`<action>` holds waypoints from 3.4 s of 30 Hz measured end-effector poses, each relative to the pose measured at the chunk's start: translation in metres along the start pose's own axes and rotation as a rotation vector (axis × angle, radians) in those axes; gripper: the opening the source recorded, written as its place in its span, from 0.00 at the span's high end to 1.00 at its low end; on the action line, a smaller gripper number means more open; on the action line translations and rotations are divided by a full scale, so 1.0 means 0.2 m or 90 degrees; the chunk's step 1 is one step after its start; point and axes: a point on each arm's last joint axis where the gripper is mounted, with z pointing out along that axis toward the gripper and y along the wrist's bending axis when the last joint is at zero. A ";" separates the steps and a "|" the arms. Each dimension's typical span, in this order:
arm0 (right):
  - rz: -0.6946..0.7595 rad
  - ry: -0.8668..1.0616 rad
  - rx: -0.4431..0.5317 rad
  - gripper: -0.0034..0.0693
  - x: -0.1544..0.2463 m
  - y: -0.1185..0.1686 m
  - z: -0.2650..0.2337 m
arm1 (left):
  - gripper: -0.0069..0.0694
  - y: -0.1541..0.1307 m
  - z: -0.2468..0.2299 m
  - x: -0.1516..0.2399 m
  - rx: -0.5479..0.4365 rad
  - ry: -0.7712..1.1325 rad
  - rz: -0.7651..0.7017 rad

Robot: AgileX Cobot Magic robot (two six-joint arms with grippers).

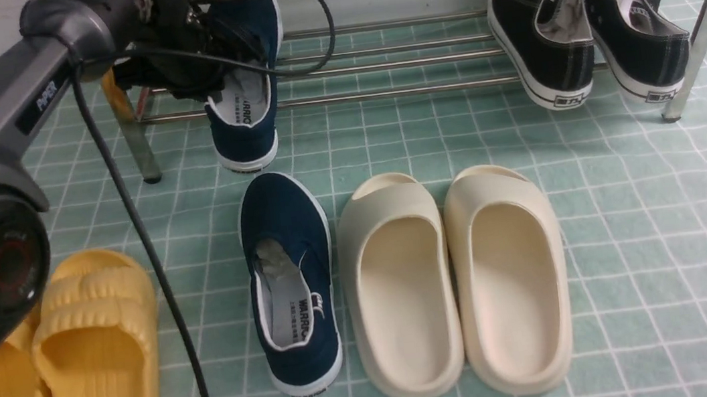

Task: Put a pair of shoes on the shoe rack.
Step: Use the left arm to put a shoe into the shoe rack, then use the left arm to grab the shoe closest to it, then use the left arm to put a shoe into the shoe rack

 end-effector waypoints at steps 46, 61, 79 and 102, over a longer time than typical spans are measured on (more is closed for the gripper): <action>0.000 0.000 0.000 0.62 0.00 0.00 0.00 | 0.48 0.01 -0.20 -0.10 0.001 -0.068 -0.037; 0.000 0.000 0.000 0.62 0.00 0.00 0.00 | 0.68 -0.02 -0.73 0.29 0.163 0.227 0.066; 0.000 0.000 0.000 0.62 0.00 0.00 0.00 | 0.40 -0.03 -0.39 0.88 0.104 0.243 -0.012; 0.000 0.000 0.000 0.62 0.00 0.00 0.00 | 0.91 0.01 -0.69 0.72 0.083 0.156 0.011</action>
